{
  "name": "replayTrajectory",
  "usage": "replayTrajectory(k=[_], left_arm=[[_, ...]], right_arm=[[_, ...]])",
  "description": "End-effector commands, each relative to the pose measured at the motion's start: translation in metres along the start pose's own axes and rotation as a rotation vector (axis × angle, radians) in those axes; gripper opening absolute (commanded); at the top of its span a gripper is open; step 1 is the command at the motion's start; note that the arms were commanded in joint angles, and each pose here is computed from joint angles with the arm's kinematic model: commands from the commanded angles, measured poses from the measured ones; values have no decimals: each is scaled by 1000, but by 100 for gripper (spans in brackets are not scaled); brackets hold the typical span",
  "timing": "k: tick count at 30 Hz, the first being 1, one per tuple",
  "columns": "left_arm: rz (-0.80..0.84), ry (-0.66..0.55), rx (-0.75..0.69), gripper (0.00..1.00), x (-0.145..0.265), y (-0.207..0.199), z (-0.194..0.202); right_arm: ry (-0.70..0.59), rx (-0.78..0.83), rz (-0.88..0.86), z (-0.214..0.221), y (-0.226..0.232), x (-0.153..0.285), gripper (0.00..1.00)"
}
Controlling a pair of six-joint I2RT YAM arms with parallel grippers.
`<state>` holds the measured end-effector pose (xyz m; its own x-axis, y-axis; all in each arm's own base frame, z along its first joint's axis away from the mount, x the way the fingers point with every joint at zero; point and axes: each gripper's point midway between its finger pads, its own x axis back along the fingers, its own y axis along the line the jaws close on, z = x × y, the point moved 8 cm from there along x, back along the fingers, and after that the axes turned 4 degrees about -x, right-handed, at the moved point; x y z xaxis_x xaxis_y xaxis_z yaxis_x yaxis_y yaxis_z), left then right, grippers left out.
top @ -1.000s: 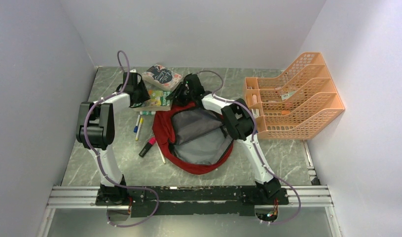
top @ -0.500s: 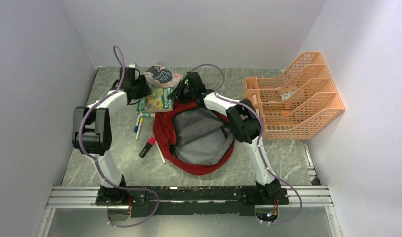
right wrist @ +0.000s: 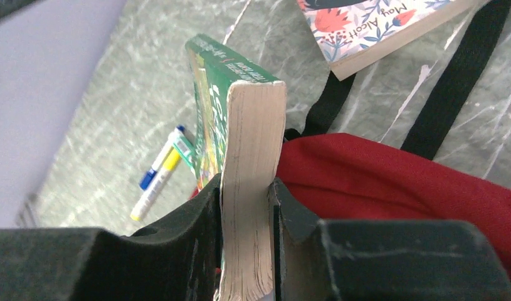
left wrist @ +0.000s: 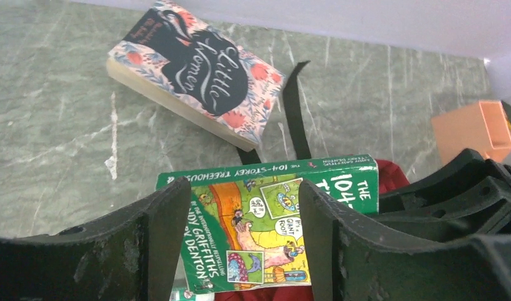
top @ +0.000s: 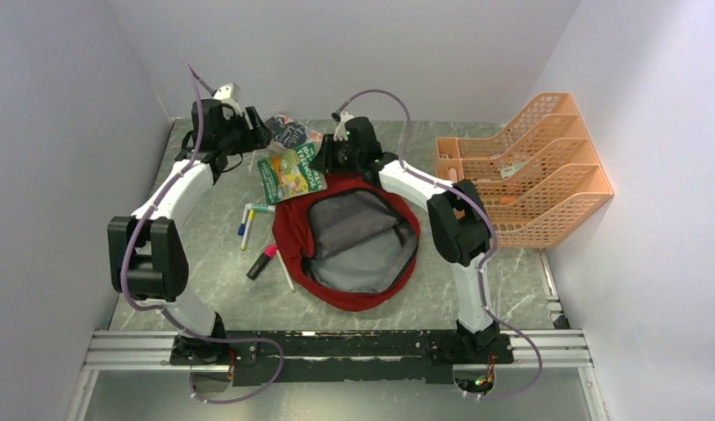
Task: Pack the student bag
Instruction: Pick up the book from the center of the board.
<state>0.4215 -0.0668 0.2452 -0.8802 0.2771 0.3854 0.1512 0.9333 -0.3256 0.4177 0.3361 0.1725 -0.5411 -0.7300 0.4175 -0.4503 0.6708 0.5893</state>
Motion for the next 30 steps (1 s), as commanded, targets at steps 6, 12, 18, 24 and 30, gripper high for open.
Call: replayTrajectory(k=[6,12,18,24,30], left_arm=[[419,-126,-479,68,24,-21,2],[613,-144,-824,62,43,-38,15],[653,-164,-1007,62,56,-60,9],[763,-158,-1119,72,65,-81,17],[772,-131,-1124,78,58,-84,31]], right_arm=[[-56,362,-189,-17,-8,26,0],[-169,594,-206,-33,0,54,0],[-277,807,-250,-44,19,91,0],[-345,942,-371,-40,38,118,0],[-368,1001,-448,-31,43,128,0]])
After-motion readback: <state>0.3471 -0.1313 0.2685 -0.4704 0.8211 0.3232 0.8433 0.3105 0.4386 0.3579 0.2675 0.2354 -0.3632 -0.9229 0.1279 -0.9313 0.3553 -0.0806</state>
